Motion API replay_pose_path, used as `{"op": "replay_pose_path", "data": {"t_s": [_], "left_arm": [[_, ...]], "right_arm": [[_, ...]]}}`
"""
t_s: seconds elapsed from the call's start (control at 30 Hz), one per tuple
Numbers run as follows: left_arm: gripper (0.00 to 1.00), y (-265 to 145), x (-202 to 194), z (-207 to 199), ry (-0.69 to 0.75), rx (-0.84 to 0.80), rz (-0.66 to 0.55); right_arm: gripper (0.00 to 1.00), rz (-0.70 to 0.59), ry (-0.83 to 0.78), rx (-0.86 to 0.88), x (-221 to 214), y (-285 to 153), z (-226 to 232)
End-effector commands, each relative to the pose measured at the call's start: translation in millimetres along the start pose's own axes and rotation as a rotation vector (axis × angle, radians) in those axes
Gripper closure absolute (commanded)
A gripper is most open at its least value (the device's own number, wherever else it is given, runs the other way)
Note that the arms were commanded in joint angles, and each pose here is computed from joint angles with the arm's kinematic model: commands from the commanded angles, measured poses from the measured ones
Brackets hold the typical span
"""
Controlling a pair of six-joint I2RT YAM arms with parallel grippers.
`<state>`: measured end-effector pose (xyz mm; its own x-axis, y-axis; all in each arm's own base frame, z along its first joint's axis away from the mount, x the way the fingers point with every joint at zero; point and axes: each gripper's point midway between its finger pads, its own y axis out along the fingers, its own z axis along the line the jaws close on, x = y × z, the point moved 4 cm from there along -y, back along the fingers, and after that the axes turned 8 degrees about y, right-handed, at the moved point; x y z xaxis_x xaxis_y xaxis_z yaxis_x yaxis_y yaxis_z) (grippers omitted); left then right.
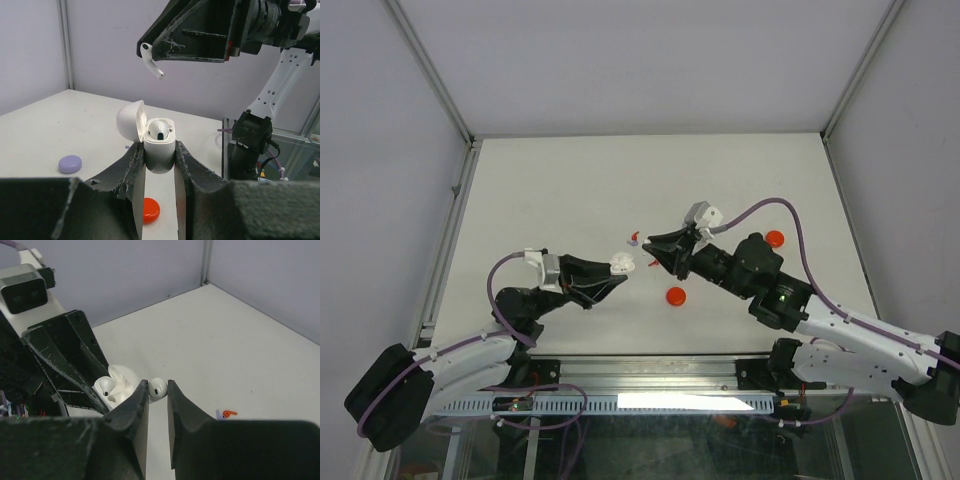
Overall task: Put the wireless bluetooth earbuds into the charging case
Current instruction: Place the earbud in the charging case.
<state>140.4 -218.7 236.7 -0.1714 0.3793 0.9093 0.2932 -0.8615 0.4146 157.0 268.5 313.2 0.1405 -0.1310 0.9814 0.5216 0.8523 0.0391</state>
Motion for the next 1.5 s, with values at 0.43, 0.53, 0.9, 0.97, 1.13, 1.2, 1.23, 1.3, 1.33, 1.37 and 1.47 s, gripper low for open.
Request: {"op": "replay_pose_path", "data": {"t_s": [0.43, 0.53, 0.9, 0.97, 1.13, 1.2, 1.23, 1.3, 1.33, 1.37, 1.47], "left_arm": [[1.00, 12, 31, -4, -0.046, -0.037, -0.110], [1.00, 13, 31, -5, -0.053, -0.040, -0.109], [1.00, 14, 33, -6, -0.069, -0.043, -0.117], [1.00, 14, 33, -6, -0.073, -0.042, -0.118], [1.00, 13, 34, -6, -0.084, -0.035, -0.124], [1.00, 13, 33, -4, -0.095, -0.019, -0.119], [1.00, 13, 33, -2, -0.101, -0.009, -0.116], [1.00, 14, 32, 1, -0.118, 0.014, -0.113], [1.00, 15, 31, 2, -0.127, 0.025, -0.109], [1.00, 15, 31, 3, -0.132, 0.031, -0.105], [1.00, 16, 31, 5, -0.153, 0.046, -0.110]], "right_arm": [[0.89, -0.108, -0.244, 0.138, 10, 12, 34], [0.90, -0.099, -0.275, 0.137, 5, 16, 36], [0.90, -0.067, -0.352, 0.122, -7, 22, 41], [0.90, -0.061, -0.362, 0.114, -9, 23, 40], [0.91, -0.059, -0.378, 0.112, -10, 22, 40], [0.91, -0.066, -0.375, 0.134, -8, 20, 44], [0.90, -0.066, -0.374, 0.146, -8, 19, 46], [0.90, -0.066, -0.372, 0.173, -9, 17, 49], [0.90, -0.062, -0.371, 0.184, -10, 17, 50], [0.90, -0.058, -0.371, 0.193, -11, 16, 51], [0.89, -0.050, -0.368, 0.223, -14, 15, 55]]}}
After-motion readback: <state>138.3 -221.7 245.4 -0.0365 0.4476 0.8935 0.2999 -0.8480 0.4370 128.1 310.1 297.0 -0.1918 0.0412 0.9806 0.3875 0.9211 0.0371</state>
